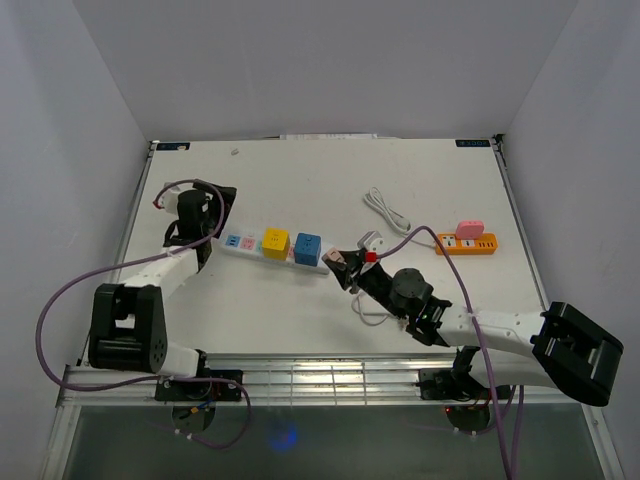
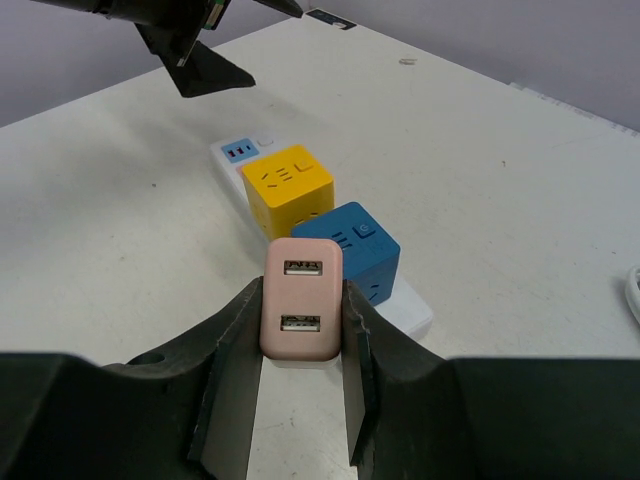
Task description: Insert the plug
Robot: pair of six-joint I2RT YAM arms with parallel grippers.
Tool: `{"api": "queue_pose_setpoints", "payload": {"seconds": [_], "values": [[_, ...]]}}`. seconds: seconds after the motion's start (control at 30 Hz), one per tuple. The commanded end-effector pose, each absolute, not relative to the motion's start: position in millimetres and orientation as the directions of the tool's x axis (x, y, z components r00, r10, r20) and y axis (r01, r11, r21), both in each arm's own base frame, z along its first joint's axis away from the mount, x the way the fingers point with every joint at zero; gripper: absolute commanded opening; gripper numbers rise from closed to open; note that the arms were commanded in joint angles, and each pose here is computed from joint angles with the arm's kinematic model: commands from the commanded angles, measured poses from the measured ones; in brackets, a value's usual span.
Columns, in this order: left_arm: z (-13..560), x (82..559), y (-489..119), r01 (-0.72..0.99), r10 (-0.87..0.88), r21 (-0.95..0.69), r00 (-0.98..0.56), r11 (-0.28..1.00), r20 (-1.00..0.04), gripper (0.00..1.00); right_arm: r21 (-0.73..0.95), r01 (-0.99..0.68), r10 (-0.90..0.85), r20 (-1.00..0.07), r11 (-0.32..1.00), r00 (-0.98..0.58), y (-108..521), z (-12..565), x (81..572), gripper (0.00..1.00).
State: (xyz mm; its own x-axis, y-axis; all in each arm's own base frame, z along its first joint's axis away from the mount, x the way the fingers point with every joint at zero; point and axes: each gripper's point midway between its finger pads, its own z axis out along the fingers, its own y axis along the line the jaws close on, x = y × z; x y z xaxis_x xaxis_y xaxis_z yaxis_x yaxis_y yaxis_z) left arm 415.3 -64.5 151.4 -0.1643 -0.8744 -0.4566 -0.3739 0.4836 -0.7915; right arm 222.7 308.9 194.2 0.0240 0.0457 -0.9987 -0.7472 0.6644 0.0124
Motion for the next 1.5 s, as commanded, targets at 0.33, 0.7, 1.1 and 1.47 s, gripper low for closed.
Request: {"api": "queue_pose_setpoints", "payload": {"seconds": [0.33,0.7,1.1,1.47], "values": [[90.0,502.7,-11.4,-0.291,-0.936,-0.897,-0.221,0.331,-0.274,0.9,0.01,-0.774,0.104,-0.992,0.633,0.072,306.8,211.1,214.9,0.08],[64.2,525.1,-50.6,0.007,-0.9,-0.979,-0.393,0.203,-0.189,0.77,0.014,-0.778,0.131,-0.987,0.628,0.088,297.4,216.3,208.0,0.08],[62.1,440.5,-100.8,-0.036,-0.864,-0.966,-0.457,0.256,-0.212,0.77,0.037,-0.8,0.16,-0.984,0.598,0.074,299.1,221.2,201.5,0.08],[39.6,355.3,-174.9,-0.015,-0.757,-0.969,-0.626,0.248,-0.185,0.77,-0.089,-0.855,0.014,-0.994,0.51,0.112,329.2,215.1,201.1,0.08]]}}
